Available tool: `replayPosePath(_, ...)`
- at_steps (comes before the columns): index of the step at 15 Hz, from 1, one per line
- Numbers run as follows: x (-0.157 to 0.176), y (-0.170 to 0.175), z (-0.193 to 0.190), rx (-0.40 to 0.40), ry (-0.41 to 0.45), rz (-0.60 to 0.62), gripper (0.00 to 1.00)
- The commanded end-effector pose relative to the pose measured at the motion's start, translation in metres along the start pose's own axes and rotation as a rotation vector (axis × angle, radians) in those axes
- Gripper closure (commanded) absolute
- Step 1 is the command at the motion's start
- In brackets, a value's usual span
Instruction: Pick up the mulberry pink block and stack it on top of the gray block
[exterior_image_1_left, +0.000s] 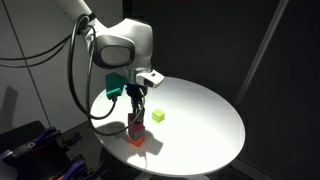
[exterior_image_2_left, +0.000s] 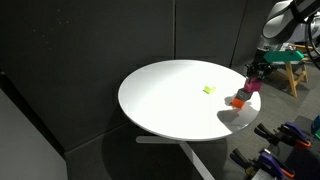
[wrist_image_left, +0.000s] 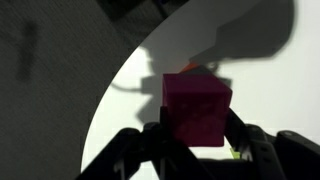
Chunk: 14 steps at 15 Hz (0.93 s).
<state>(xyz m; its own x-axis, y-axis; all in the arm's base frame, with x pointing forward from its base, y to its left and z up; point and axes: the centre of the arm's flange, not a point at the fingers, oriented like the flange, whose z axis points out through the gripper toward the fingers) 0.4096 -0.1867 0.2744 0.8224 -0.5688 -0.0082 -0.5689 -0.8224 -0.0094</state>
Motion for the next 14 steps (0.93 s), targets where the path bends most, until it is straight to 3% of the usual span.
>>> replayPosePath(1,0.0058,-0.0005,0.0023,0.003,0.011,-0.015,0.70)
replayPosePath(12,0.0105,-0.0073,0.0087,-0.004,0.003,-0.021,0.70)
replayPosePath(13,0.0107,-0.0072,0.0089,-0.004,0.002,-0.021,0.25)
replayPosePath(14,0.0109,-0.0070,0.0091,-0.004,0.001,-0.021,0.19)
